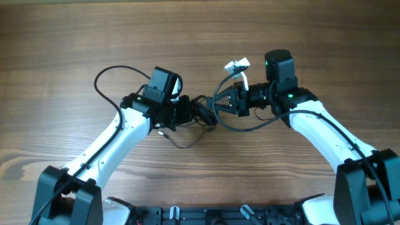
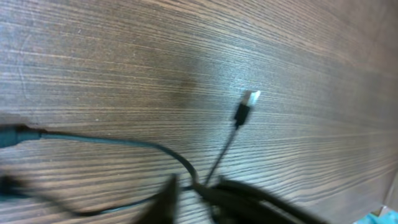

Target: Untangle cables

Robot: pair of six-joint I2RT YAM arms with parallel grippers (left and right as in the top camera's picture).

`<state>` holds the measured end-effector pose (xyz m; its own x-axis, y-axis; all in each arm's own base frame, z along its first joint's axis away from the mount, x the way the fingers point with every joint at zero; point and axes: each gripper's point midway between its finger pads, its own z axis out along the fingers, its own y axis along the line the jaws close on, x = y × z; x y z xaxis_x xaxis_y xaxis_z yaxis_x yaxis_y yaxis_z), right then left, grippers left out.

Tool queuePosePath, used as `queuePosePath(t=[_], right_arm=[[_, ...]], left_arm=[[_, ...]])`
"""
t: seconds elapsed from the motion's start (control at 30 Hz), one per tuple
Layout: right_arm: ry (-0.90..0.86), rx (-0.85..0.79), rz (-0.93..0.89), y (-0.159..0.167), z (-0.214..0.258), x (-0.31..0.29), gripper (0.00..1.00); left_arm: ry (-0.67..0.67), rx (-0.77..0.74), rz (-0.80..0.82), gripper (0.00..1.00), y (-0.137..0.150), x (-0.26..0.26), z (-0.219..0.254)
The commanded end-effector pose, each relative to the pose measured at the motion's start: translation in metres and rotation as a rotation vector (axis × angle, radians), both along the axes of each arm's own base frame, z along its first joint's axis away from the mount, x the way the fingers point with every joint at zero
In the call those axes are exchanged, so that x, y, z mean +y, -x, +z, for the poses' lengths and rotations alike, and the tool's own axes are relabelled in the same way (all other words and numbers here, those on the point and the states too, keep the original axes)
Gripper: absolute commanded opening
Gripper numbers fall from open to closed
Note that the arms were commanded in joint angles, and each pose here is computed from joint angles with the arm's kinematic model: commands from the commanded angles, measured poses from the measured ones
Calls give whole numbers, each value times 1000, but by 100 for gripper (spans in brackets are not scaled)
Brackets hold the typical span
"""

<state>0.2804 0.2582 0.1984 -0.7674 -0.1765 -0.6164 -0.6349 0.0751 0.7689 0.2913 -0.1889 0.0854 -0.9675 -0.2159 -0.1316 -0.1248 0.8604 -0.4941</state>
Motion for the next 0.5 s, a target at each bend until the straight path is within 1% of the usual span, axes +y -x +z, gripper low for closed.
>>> queuePosePath(t=[0.0, 0.03, 0.07, 0.1, 0.17, 0.2, 0.27, 0.37, 0.43, 0.47], right_arm=[[-14, 1, 15, 4, 6, 1, 5], [18, -5, -24, -3, 0, 1, 5], [86, -19, -106, -17, -12, -2, 5], [116, -29, -144, -23, -17, -3, 5], [148, -34, -182, -30, -22, -6, 5], [203, -36, -236, -38, -32, -10, 5], [273, -25, -298, -45, -45, -17, 5], [339, 7, -339, -47, -58, -24, 16], [333, 32, -320, -41, -58, -23, 20], [319, 39, -303, -38, -56, -21, 26]], left_arm=[[-38, 23, -9, 4, 4, 5, -10], [-14, 34, -20, 4, 6, 1, -8], [58, 41, -81, 4, 12, -11, -2], [111, 38, -134, 4, 16, -20, 4], [176, 39, -187, 4, 22, -30, 12], [274, 31, -259, 4, 29, -40, 27], [380, 4, -320, 4, 33, -45, 47], [469, -39, -329, 4, 31, -40, 70], [472, -78, -294, 4, 23, -29, 80], [469, -95, -273, 4, 18, -22, 83]])
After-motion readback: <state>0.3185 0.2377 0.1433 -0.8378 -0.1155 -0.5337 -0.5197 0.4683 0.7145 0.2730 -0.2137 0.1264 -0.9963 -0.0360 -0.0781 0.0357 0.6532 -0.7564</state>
